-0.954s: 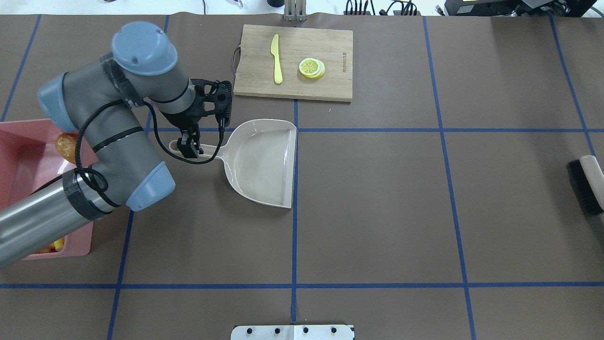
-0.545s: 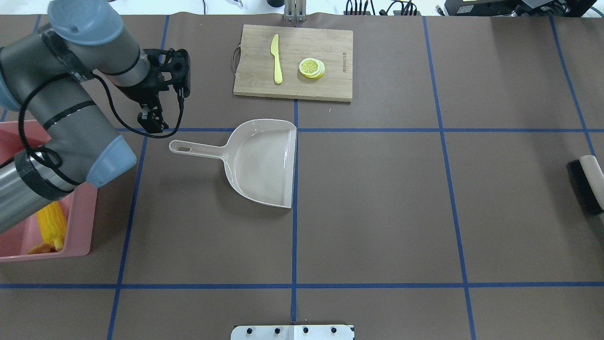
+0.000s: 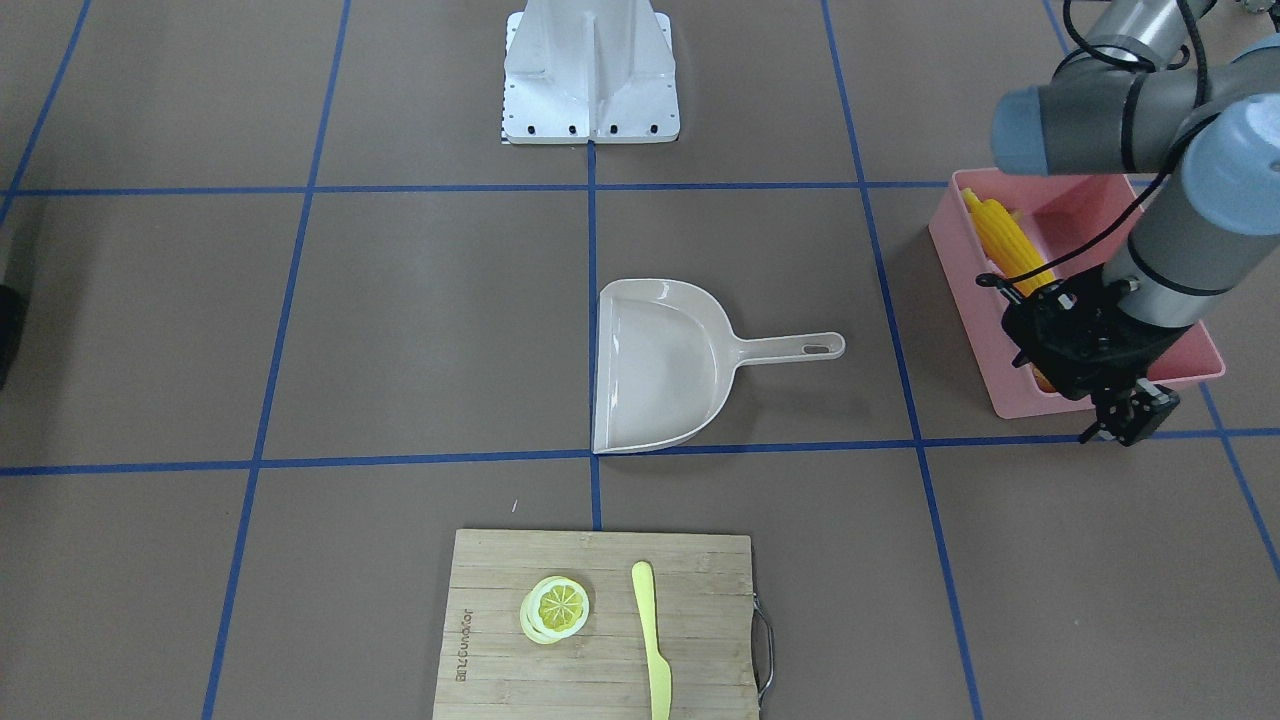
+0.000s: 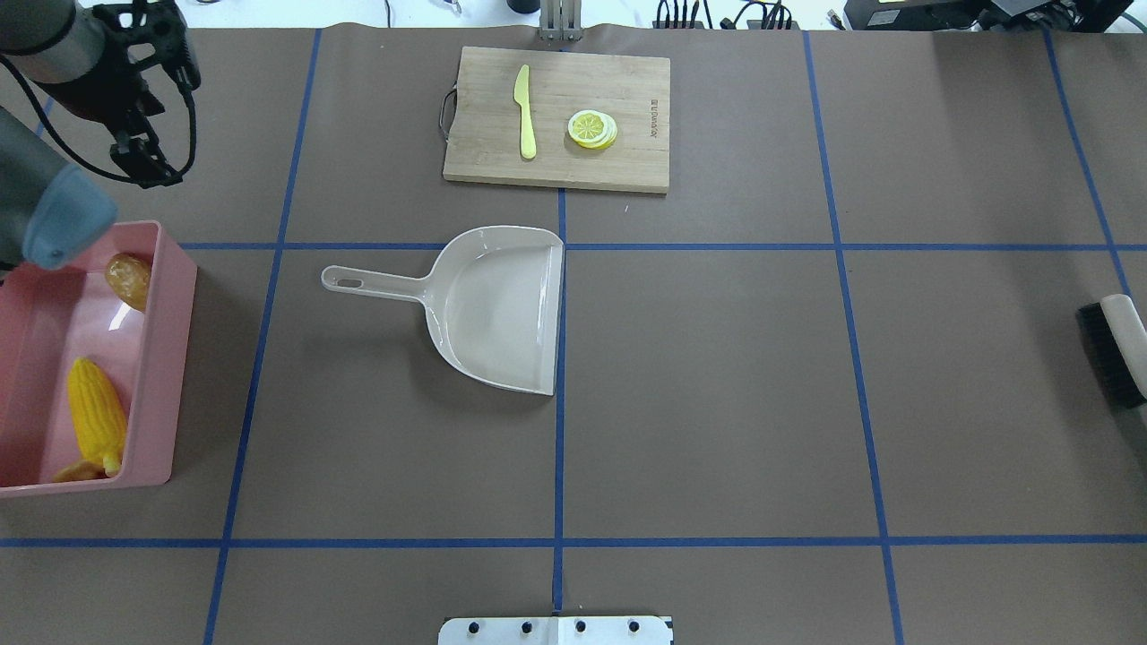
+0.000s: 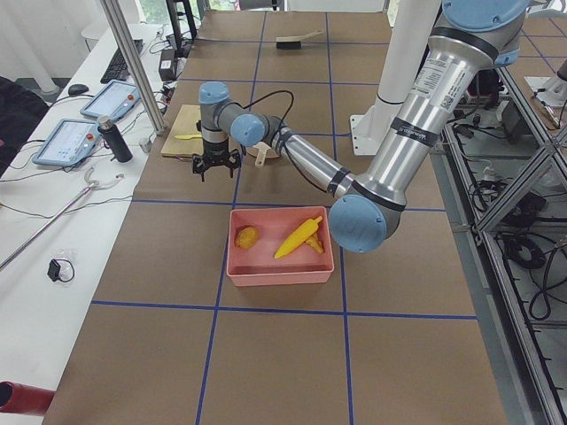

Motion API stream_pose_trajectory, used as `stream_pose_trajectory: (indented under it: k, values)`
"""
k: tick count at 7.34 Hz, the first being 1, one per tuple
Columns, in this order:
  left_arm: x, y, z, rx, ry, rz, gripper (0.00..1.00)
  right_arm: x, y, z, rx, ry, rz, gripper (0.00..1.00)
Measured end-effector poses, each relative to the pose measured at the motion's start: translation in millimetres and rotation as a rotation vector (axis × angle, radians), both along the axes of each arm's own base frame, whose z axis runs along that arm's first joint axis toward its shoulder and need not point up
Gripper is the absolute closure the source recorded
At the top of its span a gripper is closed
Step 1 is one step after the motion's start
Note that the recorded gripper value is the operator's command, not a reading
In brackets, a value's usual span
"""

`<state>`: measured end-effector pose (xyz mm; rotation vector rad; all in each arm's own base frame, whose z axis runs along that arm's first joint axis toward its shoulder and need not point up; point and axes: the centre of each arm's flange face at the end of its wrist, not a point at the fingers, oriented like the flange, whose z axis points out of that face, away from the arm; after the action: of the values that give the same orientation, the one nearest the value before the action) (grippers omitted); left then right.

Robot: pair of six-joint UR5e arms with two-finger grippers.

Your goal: Sweep and dump trash into bin

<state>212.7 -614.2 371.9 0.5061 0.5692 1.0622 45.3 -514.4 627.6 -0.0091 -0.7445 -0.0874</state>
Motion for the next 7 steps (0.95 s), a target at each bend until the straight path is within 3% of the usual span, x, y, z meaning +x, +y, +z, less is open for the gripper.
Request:
stream_pose_trajectory:
  k: [3, 7]
  values:
    - [-101, 9, 58, -0.24, 0.012, -0.132, 0.01, 0, 0, -2, 0.005, 0.0, 0.0, 0.0]
    - [-224, 87, 175, -0.456, -0.004, -0.331, 0.01, 1, 0, 2, -0.003, 0.008, 0.0, 0.0]
